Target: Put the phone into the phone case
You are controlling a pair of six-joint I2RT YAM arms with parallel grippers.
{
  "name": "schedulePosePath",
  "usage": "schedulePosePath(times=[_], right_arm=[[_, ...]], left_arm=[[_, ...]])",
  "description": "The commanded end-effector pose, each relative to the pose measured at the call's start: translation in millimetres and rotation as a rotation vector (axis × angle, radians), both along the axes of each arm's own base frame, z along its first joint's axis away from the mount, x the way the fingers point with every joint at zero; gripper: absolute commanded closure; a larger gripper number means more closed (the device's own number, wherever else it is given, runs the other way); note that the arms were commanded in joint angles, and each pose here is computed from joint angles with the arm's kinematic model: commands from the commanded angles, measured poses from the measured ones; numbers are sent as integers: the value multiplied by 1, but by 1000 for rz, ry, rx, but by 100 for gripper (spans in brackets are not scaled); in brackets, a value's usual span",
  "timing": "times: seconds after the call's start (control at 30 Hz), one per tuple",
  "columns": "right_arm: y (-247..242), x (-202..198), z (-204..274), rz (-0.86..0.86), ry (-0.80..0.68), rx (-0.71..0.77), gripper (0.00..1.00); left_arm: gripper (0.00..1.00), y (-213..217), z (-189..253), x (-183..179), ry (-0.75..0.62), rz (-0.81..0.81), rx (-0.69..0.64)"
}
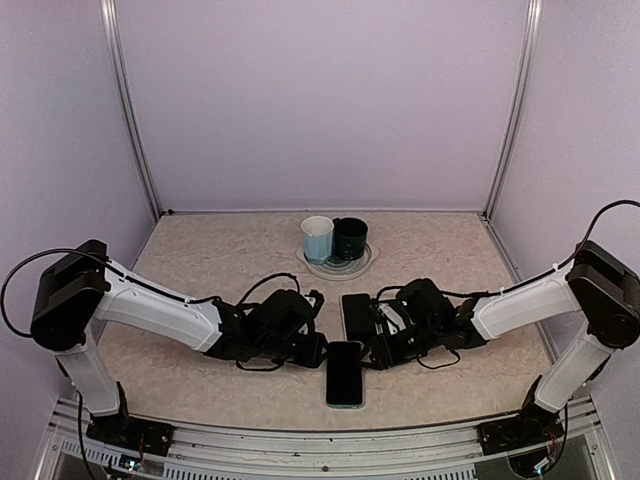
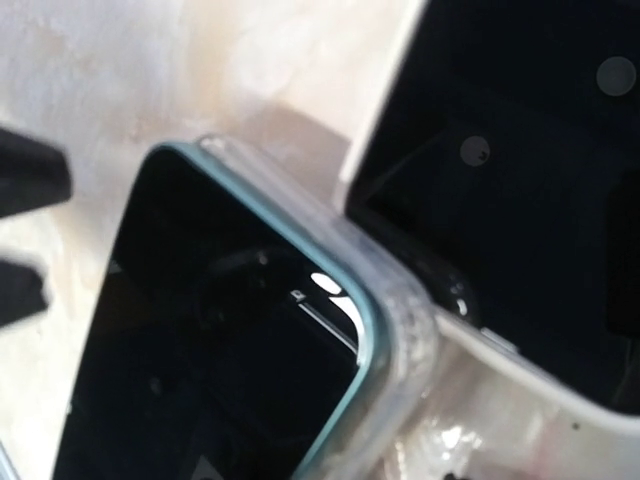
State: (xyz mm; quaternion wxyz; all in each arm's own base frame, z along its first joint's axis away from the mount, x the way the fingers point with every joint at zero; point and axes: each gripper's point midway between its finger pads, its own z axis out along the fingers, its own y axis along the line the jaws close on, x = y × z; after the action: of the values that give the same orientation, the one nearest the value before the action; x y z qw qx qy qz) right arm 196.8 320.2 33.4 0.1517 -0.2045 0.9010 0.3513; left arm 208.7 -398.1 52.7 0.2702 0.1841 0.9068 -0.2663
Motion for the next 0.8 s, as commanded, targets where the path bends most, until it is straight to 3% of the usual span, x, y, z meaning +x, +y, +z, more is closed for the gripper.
schedulePosePath(times=[0.0, 0.2, 0.77], right_arm=[[4, 1, 1, 5, -8, 9, 47], [9, 1, 1, 13, 3, 25, 44], [31, -8, 3, 53, 72, 187, 49]], left_arm=[[69, -1, -19, -6, 40, -28, 27], [81, -16, -35, -13, 81, -63, 23], [82, -40, -34, -31, 130, -130, -56]])
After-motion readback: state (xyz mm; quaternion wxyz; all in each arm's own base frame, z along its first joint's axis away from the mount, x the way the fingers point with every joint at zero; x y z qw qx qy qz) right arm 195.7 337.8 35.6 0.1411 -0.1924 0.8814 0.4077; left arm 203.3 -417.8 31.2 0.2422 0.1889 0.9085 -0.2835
